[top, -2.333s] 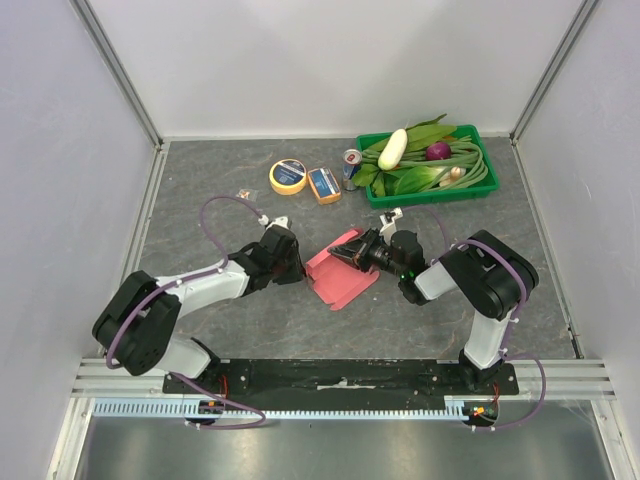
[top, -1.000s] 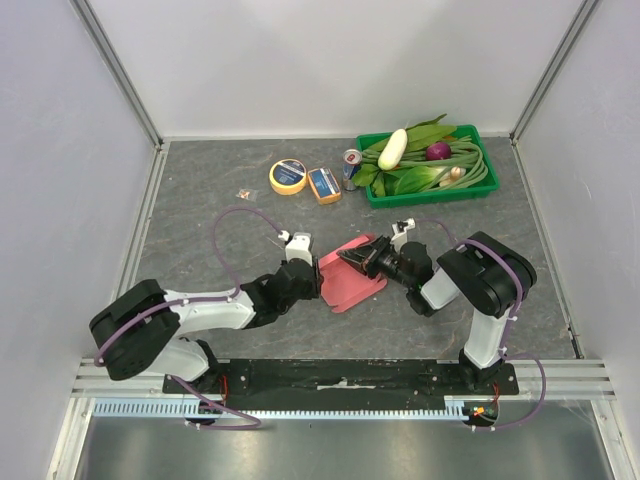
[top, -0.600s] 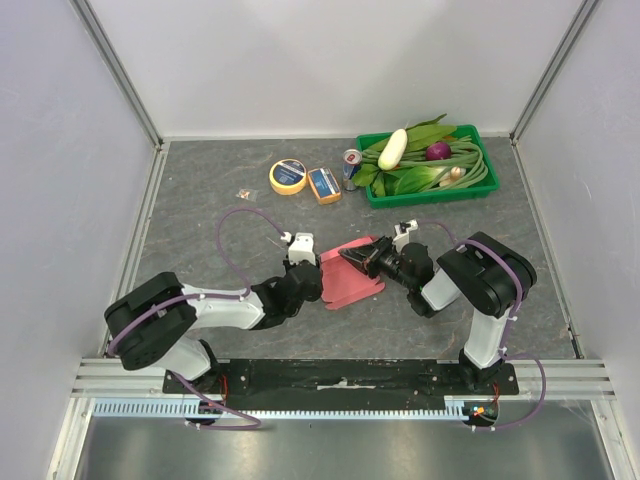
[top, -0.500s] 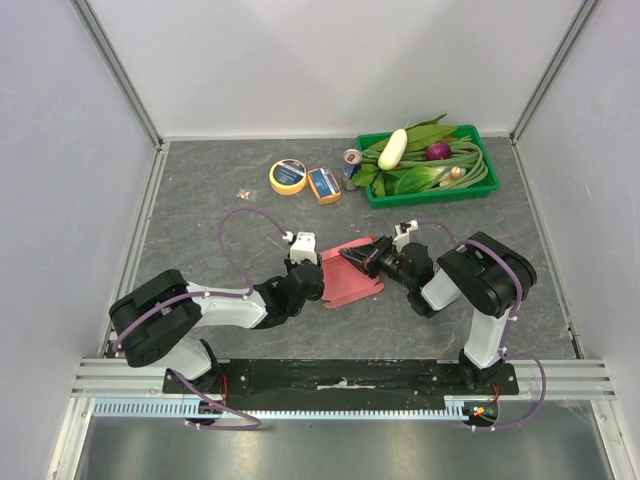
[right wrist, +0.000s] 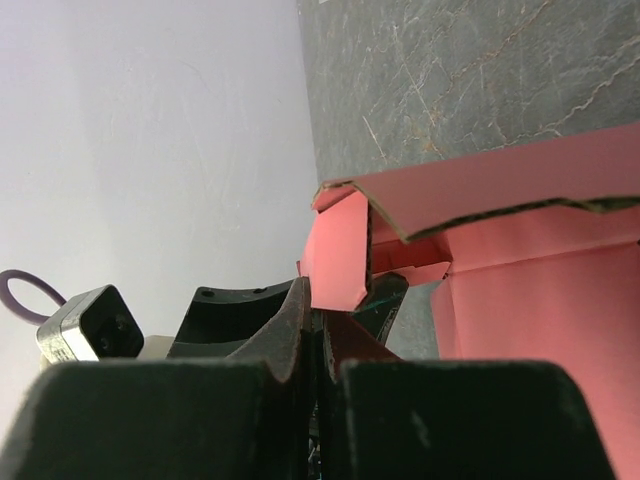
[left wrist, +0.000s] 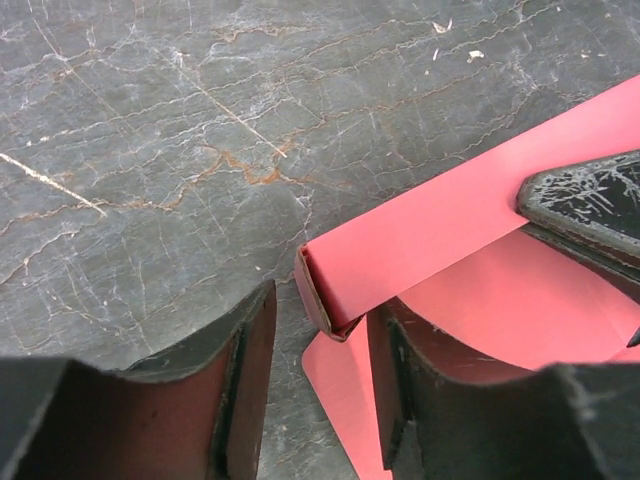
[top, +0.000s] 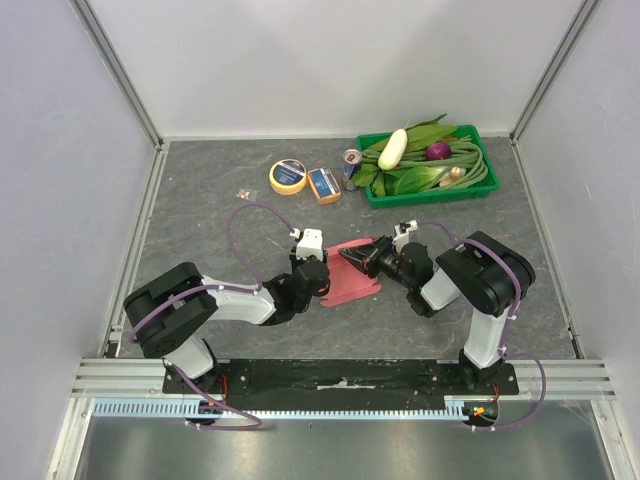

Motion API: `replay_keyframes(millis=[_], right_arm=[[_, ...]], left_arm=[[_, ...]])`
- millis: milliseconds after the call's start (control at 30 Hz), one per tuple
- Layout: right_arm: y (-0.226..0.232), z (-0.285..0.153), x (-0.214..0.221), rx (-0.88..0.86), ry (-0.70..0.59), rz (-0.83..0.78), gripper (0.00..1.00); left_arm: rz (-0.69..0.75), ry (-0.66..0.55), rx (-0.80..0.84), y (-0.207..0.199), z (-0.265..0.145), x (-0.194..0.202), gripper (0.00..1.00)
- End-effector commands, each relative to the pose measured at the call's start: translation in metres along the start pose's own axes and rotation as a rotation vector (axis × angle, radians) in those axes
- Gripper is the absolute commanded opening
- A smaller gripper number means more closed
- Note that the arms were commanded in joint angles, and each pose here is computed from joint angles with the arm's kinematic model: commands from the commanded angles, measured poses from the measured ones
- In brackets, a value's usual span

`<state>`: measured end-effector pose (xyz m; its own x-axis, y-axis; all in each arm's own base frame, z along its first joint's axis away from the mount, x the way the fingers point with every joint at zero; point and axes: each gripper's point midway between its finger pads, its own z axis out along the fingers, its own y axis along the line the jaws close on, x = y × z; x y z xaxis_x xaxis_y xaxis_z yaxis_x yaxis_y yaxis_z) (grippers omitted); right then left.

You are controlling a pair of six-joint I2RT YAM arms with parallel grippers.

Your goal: Fold the paper box

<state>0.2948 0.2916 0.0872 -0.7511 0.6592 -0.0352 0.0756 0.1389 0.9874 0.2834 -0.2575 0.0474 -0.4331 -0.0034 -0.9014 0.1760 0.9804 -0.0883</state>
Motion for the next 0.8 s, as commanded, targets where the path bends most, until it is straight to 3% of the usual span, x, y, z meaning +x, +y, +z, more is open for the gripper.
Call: replay_keyframes(millis=[0, 167, 467, 667, 767], right_arm=[[-0.011, 0.004, 0.006, 0.038, 0.03, -0.009, 0.0], [-0.009, 0.005, 0.006, 0.031, 0.036, -0.014, 0.0], [-0.01, 0.005, 0.007, 0.032, 0.04, -0.01, 0.0], [-0.012, 0.006, 0.009, 0.031, 0.049, 0.012, 0.0], [-0.011, 0.006, 0.008, 0.032, 0.046, 0.01, 0.0]], left_arm=[[-0.015, -0.092, 0.003, -0.003, 0.0, -0.028, 0.51], [-0.005, -0.112, 0.069, -0.003, -0.007, -0.028, 0.51], [0.036, -0.131, 0.03, 0.002, 0.003, -0.031, 0.36], [0.045, -0.116, -0.049, 0.006, 0.019, -0.03, 0.2], [0.002, -0.105, -0.052, 0.002, 0.022, -0.03, 0.23]])
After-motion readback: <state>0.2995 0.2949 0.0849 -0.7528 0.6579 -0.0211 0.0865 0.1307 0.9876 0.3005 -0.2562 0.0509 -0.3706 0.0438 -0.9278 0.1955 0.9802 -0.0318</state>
